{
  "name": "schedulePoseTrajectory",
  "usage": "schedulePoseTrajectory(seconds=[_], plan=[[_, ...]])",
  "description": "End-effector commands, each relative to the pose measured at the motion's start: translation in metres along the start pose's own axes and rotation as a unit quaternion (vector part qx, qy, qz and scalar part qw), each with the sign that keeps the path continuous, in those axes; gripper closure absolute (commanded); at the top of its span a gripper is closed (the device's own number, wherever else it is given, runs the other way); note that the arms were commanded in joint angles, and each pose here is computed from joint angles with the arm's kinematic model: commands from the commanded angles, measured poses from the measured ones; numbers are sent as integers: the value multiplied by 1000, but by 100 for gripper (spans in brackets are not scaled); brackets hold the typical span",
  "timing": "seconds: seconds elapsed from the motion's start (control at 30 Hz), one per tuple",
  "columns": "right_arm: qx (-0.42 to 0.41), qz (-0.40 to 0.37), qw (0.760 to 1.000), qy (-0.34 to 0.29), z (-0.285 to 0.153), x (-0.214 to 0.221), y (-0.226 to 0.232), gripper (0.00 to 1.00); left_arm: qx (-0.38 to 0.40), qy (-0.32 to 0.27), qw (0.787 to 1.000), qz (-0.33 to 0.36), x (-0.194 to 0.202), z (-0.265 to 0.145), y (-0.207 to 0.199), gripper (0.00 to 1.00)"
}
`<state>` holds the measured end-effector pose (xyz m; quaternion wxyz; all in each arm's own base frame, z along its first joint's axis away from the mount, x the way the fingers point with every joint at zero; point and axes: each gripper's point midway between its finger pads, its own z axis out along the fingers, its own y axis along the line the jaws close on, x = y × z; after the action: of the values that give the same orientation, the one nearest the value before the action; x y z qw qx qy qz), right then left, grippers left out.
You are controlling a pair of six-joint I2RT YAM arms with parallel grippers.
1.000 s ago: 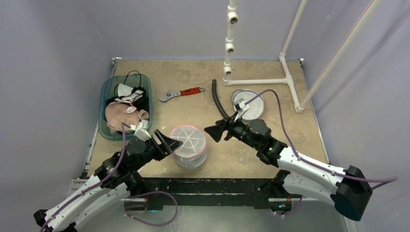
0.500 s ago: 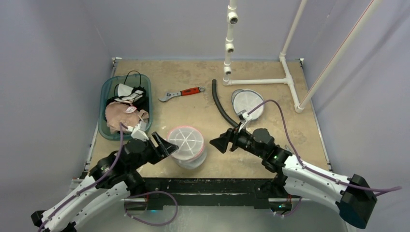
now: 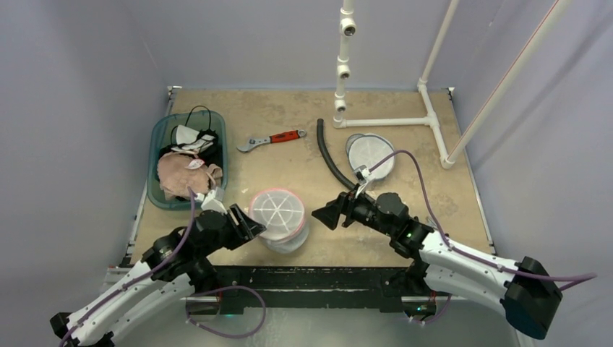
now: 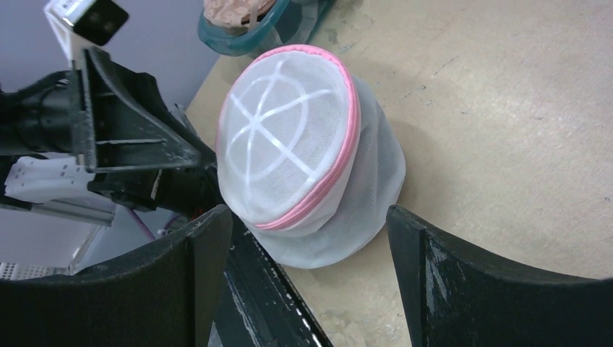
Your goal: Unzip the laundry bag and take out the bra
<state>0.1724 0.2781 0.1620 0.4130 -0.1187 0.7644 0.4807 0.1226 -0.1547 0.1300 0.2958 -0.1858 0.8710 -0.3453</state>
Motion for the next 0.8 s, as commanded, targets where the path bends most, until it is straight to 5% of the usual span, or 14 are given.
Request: schedulePoseTrajectory(seconds=[0.0, 0.53, 0.77], plan=[[-21, -1, 1000, -22, -5, -13, 13, 19, 28, -12, 999, 11, -3, 12, -13, 50], [-64, -36, 997, -23, -11, -19, 35, 19, 43, -30, 999, 12, -4, 33, -13, 60], [-46, -80, 994, -51, -11, -41, 39, 20, 90, -46, 995, 3, -14, 30, -40, 100]])
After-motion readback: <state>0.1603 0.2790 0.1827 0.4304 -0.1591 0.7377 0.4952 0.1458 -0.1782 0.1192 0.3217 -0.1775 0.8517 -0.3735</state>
